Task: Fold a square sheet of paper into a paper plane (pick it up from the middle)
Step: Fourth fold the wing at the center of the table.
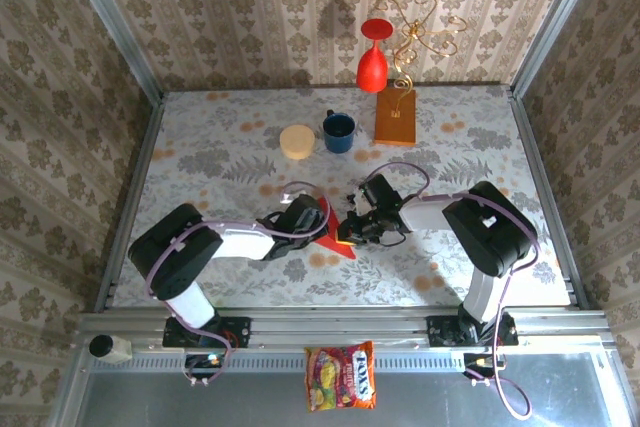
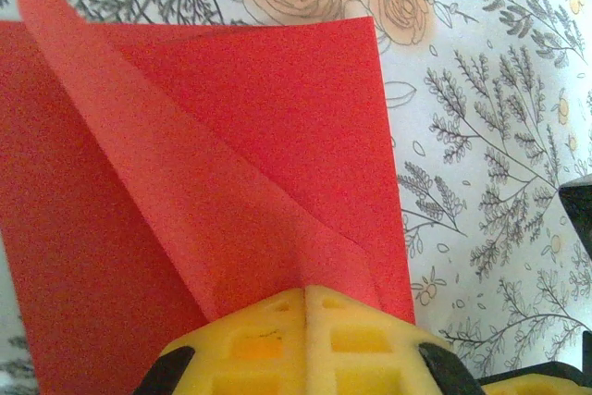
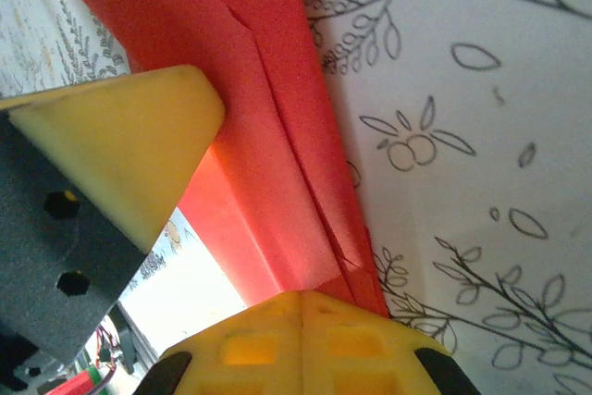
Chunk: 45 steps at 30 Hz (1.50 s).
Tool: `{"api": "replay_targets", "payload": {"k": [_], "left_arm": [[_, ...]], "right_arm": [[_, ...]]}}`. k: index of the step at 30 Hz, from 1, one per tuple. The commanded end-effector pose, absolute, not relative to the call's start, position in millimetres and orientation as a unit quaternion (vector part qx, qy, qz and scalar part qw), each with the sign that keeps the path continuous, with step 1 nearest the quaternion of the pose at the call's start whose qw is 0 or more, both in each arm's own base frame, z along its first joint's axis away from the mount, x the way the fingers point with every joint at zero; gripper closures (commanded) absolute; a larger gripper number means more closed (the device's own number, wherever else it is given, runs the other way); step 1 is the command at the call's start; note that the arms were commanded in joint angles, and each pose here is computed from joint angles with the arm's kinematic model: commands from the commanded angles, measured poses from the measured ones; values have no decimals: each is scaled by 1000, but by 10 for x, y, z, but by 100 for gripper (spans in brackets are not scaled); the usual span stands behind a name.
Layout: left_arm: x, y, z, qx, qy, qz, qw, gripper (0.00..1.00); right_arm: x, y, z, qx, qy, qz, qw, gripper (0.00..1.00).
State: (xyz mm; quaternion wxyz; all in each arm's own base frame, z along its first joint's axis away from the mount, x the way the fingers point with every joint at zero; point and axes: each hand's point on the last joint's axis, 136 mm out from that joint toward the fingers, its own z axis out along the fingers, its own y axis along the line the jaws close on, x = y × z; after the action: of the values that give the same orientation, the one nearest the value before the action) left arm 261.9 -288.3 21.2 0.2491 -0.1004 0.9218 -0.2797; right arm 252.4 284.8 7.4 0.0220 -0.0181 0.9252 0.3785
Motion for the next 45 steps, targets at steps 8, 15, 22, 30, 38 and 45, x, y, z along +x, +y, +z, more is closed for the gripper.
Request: {"api": "replay_targets", "payload": {"k": [8, 15, 22, 30, 38, 45], "left_arm": [[2828, -2382, -4, -110, 940, -194, 257, 100], [2944, -2319, 42, -110, 939, -186, 267, 100], [3102, -2191, 36, -116, 939, -170, 275, 100], [3214, -1968, 0, -124, 941, -146, 279, 100], [3348, -1599, -64, -138, 943, -105, 284, 100], [3375, -1567, 353, -138, 930, -140, 309, 100]], "right_arm": [[1912, 2171, -814, 21, 974, 216, -71, 100], [1875, 2141, -857, 23, 974, 212, -75, 100], [1853, 2123, -887, 25, 974, 209, -77, 100], [1832, 2101, -913, 27, 975, 206, -79, 100], [1822, 2104, -917, 28, 974, 209, -80, 100], [1836, 2123, -918, 27, 974, 213, -78, 100]]}}
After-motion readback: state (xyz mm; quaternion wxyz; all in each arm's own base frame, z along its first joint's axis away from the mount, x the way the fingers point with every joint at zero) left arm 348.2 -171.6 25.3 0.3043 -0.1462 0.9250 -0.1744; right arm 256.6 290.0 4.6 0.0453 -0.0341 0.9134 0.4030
